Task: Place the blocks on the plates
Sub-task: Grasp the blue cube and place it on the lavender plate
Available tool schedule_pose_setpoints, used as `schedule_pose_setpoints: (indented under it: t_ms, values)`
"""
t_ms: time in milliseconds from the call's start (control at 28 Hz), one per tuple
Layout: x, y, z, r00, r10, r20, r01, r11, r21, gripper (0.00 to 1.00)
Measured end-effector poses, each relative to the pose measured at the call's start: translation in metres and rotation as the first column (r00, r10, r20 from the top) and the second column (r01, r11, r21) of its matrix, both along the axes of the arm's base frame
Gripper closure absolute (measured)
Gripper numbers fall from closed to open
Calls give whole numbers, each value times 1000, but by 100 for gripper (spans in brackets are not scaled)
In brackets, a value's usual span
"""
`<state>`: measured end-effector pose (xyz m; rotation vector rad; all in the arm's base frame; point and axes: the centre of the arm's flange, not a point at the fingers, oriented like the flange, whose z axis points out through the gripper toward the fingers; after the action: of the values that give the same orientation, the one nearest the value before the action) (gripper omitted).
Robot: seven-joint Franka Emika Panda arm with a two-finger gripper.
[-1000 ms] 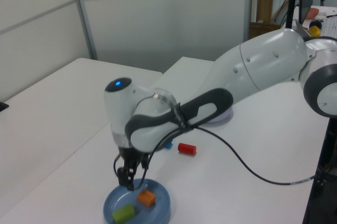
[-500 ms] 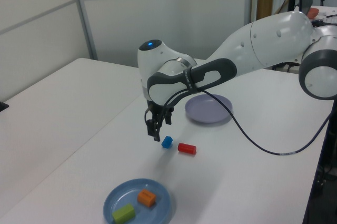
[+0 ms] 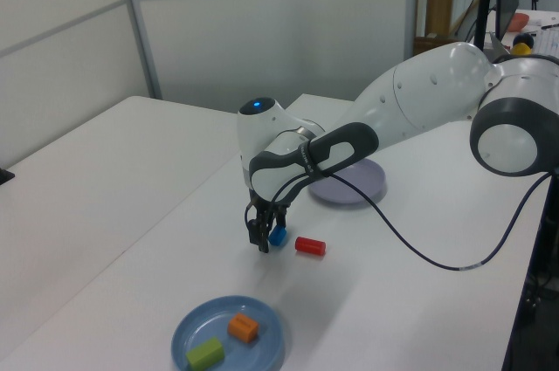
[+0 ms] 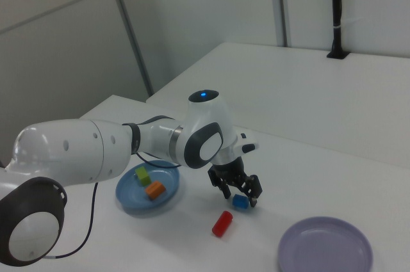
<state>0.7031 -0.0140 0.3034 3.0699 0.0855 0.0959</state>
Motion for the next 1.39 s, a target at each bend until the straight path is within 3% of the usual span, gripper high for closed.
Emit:
schedule_pose_setpoints:
  t_ms: [107,214,464,964,1143,1393]
  values:
    - [1,-6,3,1000,-20,7,20,1000,15,20]
    - [2,-15,5,999,-34,12,34,999,19,36]
    - [2,-17,6,999,-38,14,38,999,20,60]
    - [5,-26,26,998,-51,47,50,999,19,60]
    - [2,-71,50,991,-107,82,106,994,14,60]
    - [-19,-187,58,983,-162,91,163,987,-7,60]
